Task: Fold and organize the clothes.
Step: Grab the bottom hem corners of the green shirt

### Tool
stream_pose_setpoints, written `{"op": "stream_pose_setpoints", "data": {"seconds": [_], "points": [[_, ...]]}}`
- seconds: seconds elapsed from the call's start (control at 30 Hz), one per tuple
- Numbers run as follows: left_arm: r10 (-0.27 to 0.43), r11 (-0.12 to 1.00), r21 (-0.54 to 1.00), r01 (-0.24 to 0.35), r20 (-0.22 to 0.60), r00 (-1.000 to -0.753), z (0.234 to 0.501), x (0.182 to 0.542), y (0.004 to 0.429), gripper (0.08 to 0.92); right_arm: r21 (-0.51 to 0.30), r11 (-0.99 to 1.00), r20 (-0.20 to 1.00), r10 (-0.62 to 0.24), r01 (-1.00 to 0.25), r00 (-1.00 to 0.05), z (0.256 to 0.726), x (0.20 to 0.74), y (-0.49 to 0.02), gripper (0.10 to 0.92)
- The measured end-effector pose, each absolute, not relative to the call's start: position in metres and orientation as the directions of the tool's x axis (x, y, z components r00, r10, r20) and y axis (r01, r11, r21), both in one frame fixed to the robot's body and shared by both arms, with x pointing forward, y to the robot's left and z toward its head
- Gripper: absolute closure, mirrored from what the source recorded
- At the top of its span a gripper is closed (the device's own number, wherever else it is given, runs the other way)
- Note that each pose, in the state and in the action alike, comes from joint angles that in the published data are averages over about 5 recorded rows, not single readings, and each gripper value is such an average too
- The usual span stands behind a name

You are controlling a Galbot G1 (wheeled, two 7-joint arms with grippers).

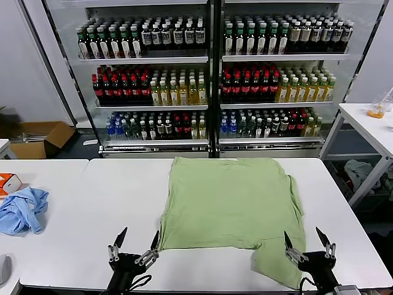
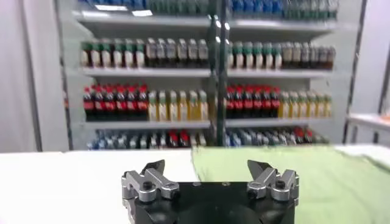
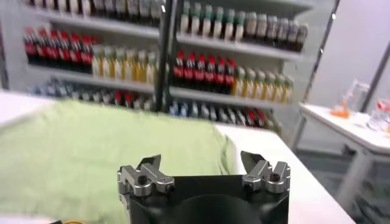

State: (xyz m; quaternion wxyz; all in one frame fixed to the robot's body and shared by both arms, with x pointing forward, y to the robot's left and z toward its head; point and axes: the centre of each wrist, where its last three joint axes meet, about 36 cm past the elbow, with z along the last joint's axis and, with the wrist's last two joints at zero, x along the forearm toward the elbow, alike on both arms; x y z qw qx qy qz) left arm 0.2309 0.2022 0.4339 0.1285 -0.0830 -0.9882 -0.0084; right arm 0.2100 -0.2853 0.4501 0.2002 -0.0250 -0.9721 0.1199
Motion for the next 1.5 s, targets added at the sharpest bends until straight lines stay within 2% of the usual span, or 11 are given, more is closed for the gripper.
{"op": "stream_pose_setpoints", "data": {"seconds": [0.37, 0.7, 0.77, 0.97, 1.5], "points": [[0.184, 0.978, 0.019, 0.209, 0.401, -0.898, 0.410, 0.259, 0.199, 0.177, -0.252, 0.968, 0.492, 0.105, -0.026, -0.864, 0.439, 0.195, -0.279, 0.200], [0.196, 0.972, 0.021, 0.235, 0.480, -0.855, 0.391, 0.284, 0.191, 0.177, -0.212, 0.977, 0.558, 0.097, -0.029, -0.824, 0.421, 0.195, -0.275, 0.200], [0.197, 0.971, 0.023, 0.238, 0.489, -0.850, 0.388, 0.289, 0.190, 0.177, -0.202, 0.979, 0.567, 0.093, -0.028, -0.818, 0.419, 0.196, -0.274, 0.228], [0.188, 0.971, 0.030, 0.235, 0.505, -0.843, 0.381, 0.300, 0.191, 0.209, -0.158, 0.987, 0.594, 0.070, -0.031, -0.802, 0.416, 0.198, -0.272, 0.402], [0.205, 0.968, 0.017, 0.249, 0.515, -0.833, 0.372, 0.307, 0.193, 0.666, -0.084, 0.996, 0.627, 0.033, -0.025, -0.778, 0.413, 0.201, -0.271, 0.851]]}}
